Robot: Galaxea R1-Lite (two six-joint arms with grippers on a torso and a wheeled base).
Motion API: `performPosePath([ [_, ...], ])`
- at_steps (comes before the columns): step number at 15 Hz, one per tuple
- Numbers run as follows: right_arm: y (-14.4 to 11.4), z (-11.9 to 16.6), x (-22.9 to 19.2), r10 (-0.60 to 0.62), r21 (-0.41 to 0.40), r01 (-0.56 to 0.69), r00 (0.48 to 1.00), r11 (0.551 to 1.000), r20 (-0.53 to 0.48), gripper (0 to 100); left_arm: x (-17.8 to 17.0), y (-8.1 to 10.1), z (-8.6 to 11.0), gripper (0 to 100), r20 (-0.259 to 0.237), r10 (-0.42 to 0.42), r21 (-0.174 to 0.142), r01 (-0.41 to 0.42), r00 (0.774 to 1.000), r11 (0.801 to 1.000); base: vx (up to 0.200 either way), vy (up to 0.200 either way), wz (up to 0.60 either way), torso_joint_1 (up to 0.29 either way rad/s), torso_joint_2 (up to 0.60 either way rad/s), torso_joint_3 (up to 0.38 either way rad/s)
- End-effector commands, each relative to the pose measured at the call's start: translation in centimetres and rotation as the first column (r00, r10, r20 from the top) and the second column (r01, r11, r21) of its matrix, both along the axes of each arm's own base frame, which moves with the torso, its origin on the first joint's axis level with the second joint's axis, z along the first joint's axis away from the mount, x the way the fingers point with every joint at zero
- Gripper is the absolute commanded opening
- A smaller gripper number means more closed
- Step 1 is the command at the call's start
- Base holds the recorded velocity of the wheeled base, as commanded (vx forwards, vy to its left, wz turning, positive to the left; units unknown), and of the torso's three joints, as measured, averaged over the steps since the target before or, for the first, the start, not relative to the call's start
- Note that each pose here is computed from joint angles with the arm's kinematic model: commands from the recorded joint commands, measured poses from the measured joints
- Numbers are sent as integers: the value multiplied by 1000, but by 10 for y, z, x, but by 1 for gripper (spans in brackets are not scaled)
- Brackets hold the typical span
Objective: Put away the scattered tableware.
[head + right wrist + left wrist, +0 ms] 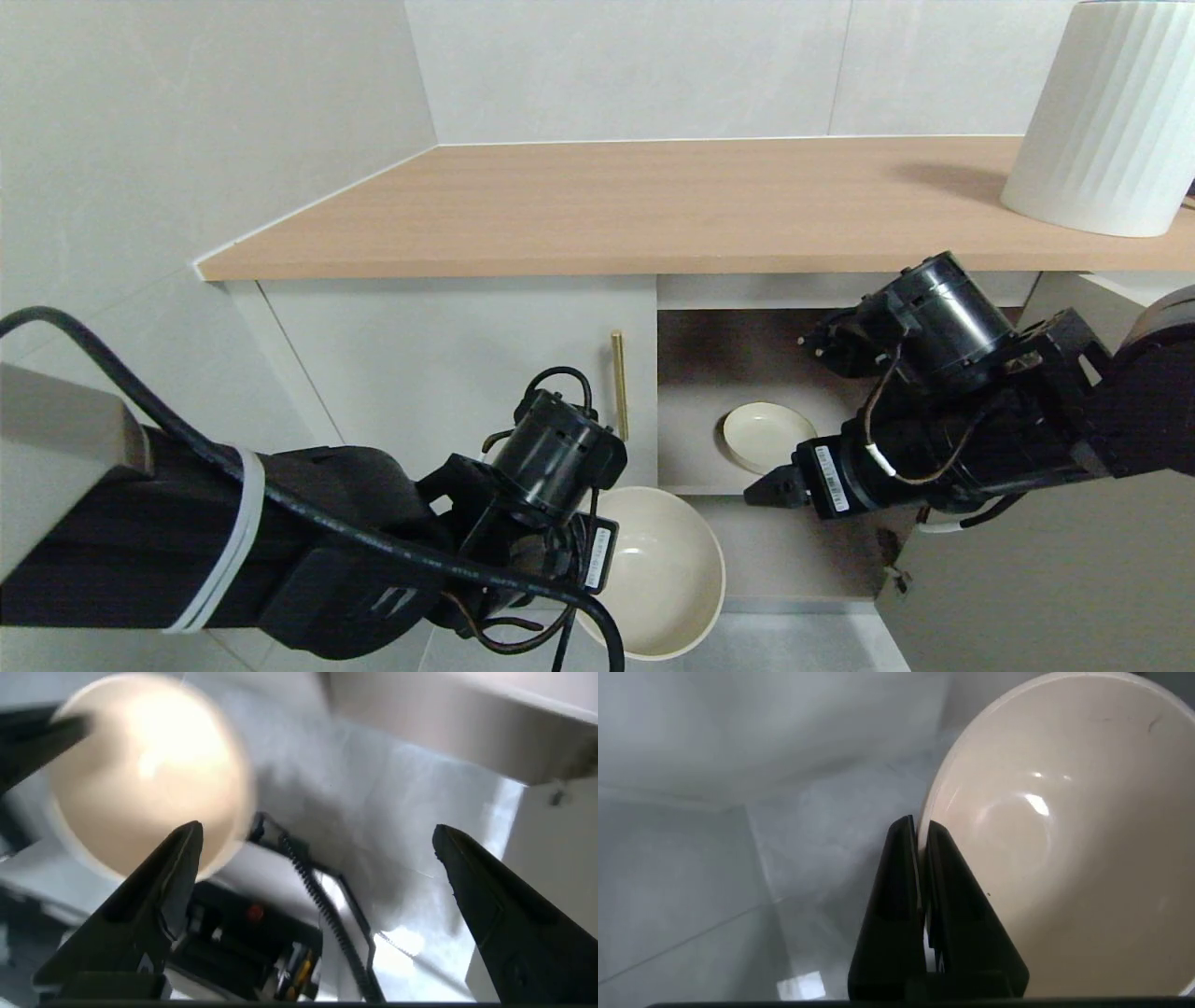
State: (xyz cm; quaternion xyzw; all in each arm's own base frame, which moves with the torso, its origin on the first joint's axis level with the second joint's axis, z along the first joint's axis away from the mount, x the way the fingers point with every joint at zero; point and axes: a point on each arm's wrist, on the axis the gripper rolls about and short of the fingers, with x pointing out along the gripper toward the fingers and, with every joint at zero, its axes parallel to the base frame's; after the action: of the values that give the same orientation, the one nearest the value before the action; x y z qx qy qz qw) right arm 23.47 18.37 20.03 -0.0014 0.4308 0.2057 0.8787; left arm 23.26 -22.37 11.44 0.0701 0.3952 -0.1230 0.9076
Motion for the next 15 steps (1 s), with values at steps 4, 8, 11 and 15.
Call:
performPosePath([
  [4, 31, -41, 9, 45, -70, -52, 995, 996, -91, 100, -3, -11, -1, 0, 40, 5, -24, -5, 999, 1000, 0, 0, 0, 0, 0, 0],
  [8, 38, -54, 17, 28, -65, -34, 995, 997, -94, 100, -14, -12, 13, 0, 69, -17, -58, 21, 997, 998, 0, 0, 0, 0, 0, 0],
  [11, 39, -56, 20, 15, -67, -21, 997, 998, -80, 100, -16, -12, 14, 0, 71, -23, -60, 27, 997, 998, 0, 0, 0, 0, 0, 0],
  [15, 41, -59, 21, 12, -64, -17, 997, 998, -82, 0, -16, -13, 12, 0, 68, -24, -57, 28, 997, 998, 0, 0, 0, 0, 0, 0],
])
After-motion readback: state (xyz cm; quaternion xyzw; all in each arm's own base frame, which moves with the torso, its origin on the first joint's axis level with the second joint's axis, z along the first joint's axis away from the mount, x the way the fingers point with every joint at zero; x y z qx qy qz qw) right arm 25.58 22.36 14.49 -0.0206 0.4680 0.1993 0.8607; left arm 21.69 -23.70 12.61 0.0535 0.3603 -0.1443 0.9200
